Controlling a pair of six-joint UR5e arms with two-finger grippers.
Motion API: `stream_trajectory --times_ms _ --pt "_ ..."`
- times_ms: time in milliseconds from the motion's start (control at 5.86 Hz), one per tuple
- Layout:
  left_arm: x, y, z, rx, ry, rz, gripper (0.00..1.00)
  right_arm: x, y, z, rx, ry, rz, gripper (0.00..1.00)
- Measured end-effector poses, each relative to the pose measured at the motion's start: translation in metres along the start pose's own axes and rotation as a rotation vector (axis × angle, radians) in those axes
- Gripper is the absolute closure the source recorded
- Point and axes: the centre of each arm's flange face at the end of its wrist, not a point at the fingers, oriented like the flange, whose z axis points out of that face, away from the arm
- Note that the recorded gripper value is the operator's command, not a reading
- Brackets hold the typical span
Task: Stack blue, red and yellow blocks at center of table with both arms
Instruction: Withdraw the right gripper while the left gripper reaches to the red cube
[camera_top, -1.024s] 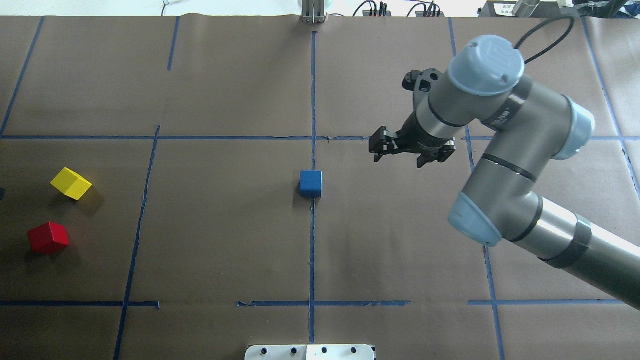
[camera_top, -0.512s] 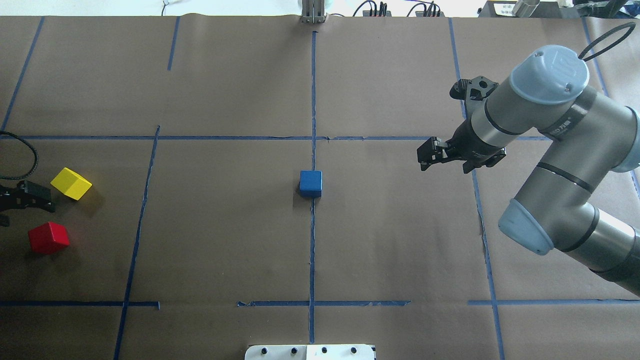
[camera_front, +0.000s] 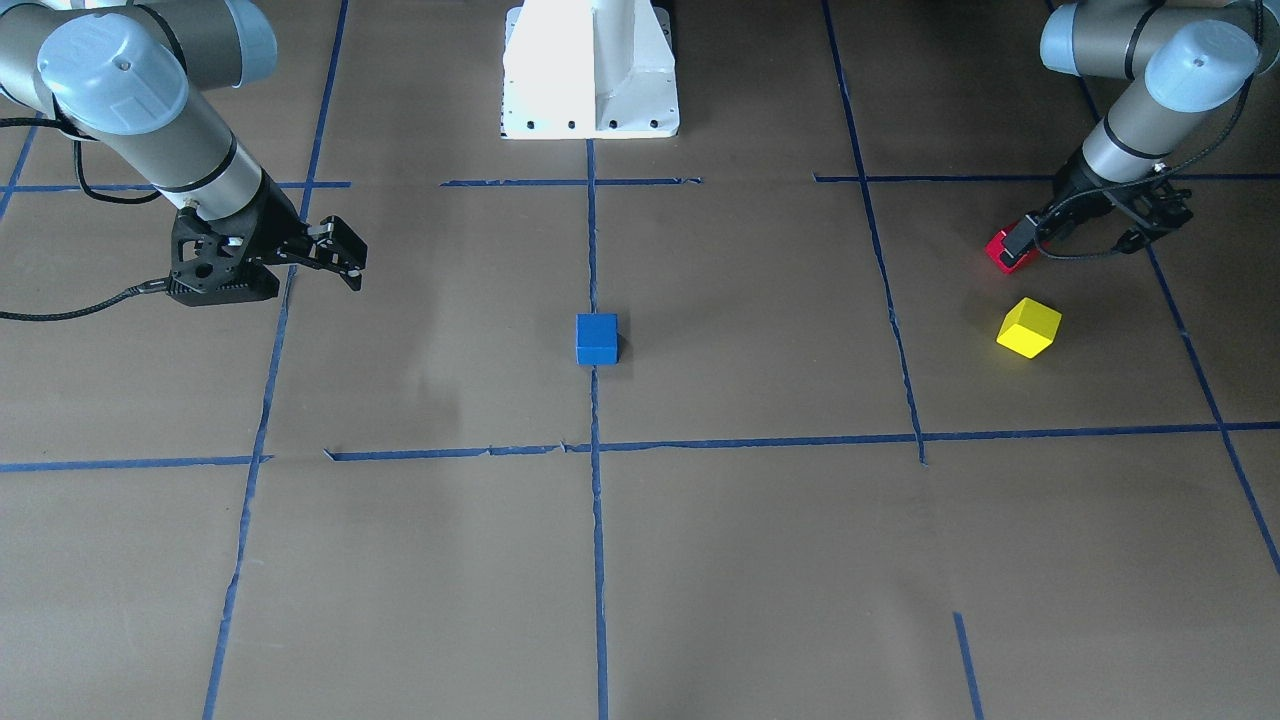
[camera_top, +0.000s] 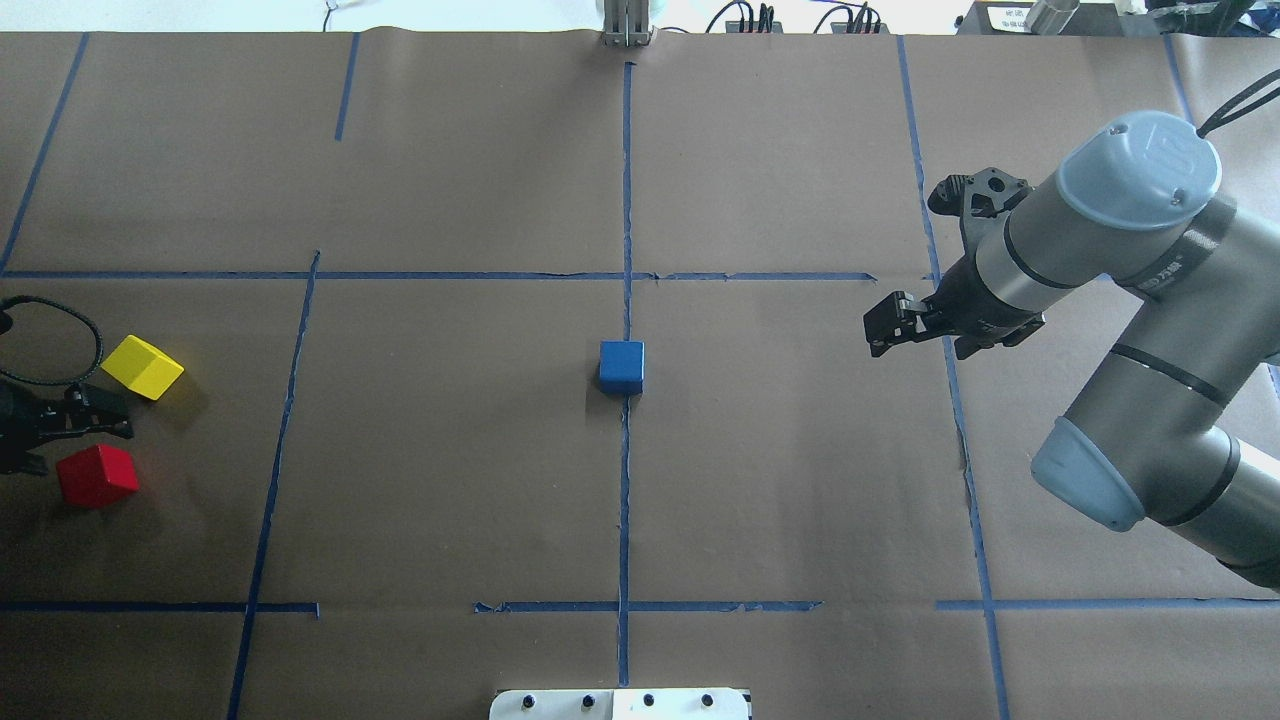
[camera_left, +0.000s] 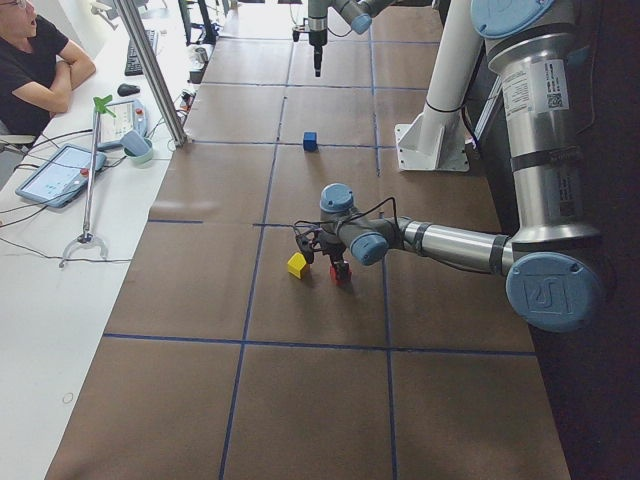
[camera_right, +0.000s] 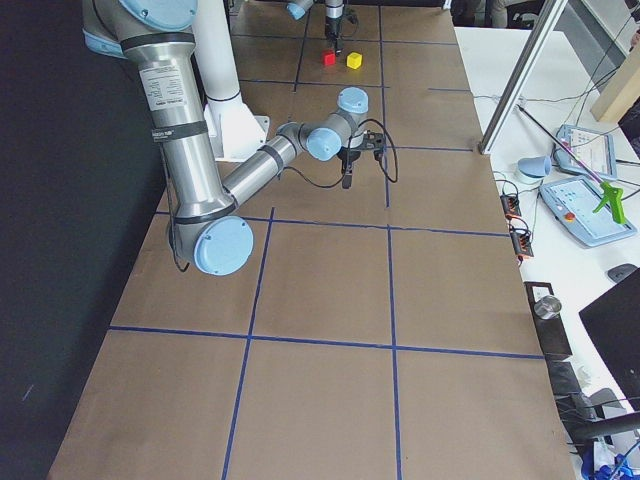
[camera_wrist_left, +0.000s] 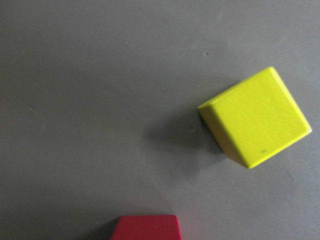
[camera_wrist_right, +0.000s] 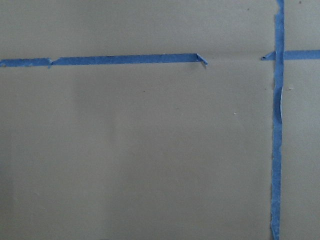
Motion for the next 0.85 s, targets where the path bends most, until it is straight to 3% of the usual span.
stream_trajectory --times_ms 341,512,683,854 --pt "-0.013 0.006 0.018 -0.021 -0.036 0.002 0.0 -0.001 0.001 -0.002 0.002 -0.003 -0.002 0.0" --pt "-0.014 0.009 0.024 -0.029 -0.042 0.01 0.09 -0.001 0.002 -0.003 0.003 -0.005 -0.002 0.0" --pt "-0.014 0.012 0.027 -0.034 -0.035 0.021 0.64 -0.001 0.003 -0.004 0.004 -0.006 -0.003 0.0" --pt "-0.014 0.013 0.028 -0.036 -0.028 0.028 1.0 -0.002 0.004 -0.006 0.005 -0.008 -0.003 0.0"
